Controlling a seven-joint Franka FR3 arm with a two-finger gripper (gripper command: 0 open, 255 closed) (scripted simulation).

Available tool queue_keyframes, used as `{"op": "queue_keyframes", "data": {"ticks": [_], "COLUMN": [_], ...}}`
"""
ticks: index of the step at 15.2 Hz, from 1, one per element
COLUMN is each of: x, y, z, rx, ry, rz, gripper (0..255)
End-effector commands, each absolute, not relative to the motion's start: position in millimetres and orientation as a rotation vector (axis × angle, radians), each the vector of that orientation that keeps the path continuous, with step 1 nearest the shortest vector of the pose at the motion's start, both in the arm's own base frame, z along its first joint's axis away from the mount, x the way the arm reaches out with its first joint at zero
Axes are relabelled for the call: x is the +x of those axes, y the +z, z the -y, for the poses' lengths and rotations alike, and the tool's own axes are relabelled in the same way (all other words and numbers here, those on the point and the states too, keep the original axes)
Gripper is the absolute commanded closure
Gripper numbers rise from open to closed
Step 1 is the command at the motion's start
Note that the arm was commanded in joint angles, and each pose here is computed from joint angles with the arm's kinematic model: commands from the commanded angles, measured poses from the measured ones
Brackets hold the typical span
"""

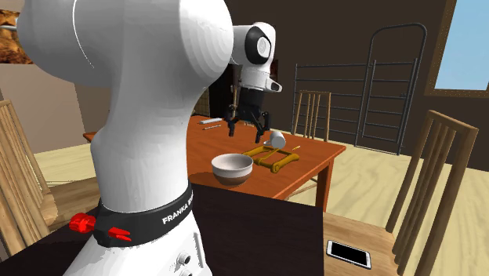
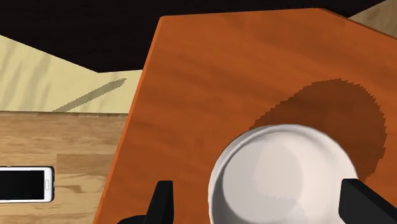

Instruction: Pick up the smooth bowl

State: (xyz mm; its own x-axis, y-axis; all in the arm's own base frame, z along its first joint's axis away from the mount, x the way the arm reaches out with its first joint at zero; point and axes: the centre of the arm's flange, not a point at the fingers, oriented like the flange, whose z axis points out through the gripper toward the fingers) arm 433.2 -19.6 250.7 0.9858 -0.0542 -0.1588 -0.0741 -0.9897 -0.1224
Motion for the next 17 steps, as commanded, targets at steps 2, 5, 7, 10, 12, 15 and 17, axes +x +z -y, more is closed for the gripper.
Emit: {"op": "queue_keyframes", "data": {"ticks": [2,5,7,10,12,15,17], "x": [449,466,478,479,479,479,479], "y": [214,179,155,142,132,113,113], "z": [23,25,26,26,26,26,26], "rx": [-2.995,-2.986,-2.981,-2.98,-2.98,-2.98,-2.98], "ry": [0.227,0.22,0.216,0.215,0.215,0.215,0.215], "rz": [-0.095,-0.092,-0.09,-0.09,-0.09,-0.09,-0.09], "gripper": [0,0,0,0,0,0,0]}}
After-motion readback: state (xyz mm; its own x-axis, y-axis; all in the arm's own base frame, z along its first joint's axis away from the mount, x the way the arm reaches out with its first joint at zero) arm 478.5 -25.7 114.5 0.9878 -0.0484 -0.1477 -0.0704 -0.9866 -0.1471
